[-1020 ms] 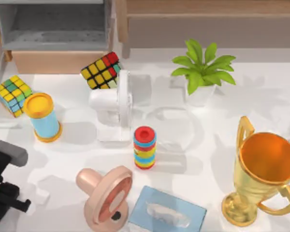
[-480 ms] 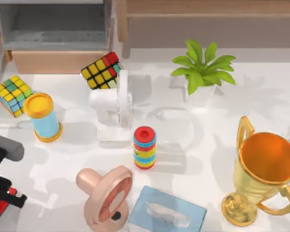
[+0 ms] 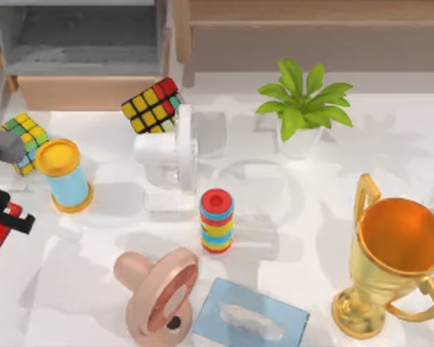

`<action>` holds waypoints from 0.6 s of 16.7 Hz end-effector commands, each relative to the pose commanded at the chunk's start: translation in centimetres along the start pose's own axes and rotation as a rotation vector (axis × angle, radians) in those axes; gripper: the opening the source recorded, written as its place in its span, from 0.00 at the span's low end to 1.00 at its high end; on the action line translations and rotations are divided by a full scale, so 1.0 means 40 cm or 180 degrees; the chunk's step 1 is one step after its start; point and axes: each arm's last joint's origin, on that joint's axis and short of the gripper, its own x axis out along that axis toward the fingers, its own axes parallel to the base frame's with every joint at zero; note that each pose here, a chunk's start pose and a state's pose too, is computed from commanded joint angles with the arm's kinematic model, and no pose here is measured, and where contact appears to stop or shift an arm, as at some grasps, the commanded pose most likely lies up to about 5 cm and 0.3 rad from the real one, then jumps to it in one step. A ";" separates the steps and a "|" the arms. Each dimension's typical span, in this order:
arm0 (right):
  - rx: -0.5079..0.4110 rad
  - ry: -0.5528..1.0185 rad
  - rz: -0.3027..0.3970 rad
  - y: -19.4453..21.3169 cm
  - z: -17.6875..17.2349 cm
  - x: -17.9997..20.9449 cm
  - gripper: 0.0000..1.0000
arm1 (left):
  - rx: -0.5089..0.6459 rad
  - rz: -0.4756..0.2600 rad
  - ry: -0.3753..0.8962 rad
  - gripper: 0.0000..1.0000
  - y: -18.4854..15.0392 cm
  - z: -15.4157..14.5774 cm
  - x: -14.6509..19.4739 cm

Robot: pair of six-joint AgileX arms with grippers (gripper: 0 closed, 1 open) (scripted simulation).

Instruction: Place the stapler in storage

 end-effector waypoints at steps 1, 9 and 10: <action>0.0000 0.0000 0.0000 0.000 0.000 0.000 1.00 | -0.0025 0.0029 -0.0088 0.00 0.014 0.030 -0.023; 0.0000 0.0000 0.0000 0.000 0.000 0.000 1.00 | -0.0296 0.0247 -0.0672 0.00 0.166 0.260 -0.187; 0.0000 0.0000 0.0000 0.000 0.000 0.000 1.00 | -0.0337 0.0270 -0.0718 0.00 0.189 0.282 -0.200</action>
